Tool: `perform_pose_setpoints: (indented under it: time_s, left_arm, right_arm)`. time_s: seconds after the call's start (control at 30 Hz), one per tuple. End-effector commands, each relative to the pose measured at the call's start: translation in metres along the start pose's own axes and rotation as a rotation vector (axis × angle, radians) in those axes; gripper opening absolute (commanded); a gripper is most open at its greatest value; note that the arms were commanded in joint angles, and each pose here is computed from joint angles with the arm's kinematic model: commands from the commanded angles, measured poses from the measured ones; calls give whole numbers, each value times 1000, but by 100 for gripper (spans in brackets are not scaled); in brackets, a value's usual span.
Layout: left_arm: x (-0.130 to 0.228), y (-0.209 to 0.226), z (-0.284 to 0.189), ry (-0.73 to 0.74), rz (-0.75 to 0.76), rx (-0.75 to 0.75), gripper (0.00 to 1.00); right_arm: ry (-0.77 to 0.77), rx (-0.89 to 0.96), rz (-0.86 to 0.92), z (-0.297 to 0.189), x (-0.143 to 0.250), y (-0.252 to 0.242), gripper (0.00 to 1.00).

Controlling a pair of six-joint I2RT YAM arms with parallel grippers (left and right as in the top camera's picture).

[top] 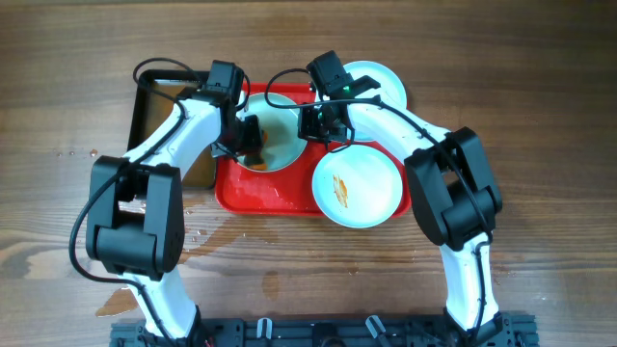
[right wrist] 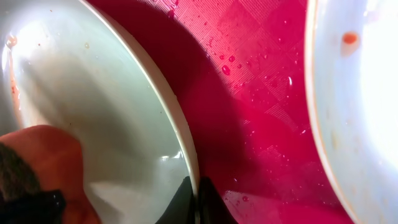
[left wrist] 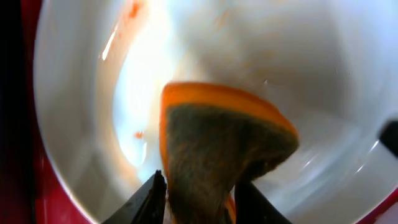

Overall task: Clean dirty plates on tray and stack at the side
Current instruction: 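Scrub the left plate again with the sponge, right gripper holding rim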

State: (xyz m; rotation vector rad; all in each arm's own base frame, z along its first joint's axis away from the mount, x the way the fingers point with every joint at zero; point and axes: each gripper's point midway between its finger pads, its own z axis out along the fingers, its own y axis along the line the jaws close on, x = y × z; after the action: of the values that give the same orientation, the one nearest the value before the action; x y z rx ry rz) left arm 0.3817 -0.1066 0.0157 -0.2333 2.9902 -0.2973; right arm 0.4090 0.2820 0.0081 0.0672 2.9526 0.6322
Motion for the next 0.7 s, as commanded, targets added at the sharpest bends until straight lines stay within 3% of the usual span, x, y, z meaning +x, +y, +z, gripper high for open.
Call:
perform_pose_setpoints:
  time_s: [0.0,0.17,0.33,0.47,0.6,0.67]
  left_arm:
    - [-13,3,2,-42,14,-10,34]
    - [-16,1,2,-53,16,-6,52]
    - [-22,-1,-2,-70,19,0,57]
    - [-34,-7,-3,-119,27,19,40]
    - [-37,-10,-3,-133,33,25,32]
    - [-37,-11,-3,-135,35,27,19]
  right_arm:
    - [12,10,-10,9,1,-8,5]
    - [14,12,-10,9,1,-8,5]
    - [14,12,-10,9,1,-8,5]
    - [14,12,-11,9,1,-8,5]
    - [12,11,-13,9,1,-8,6]
    - [8,9,-14,9,0,-7,5]
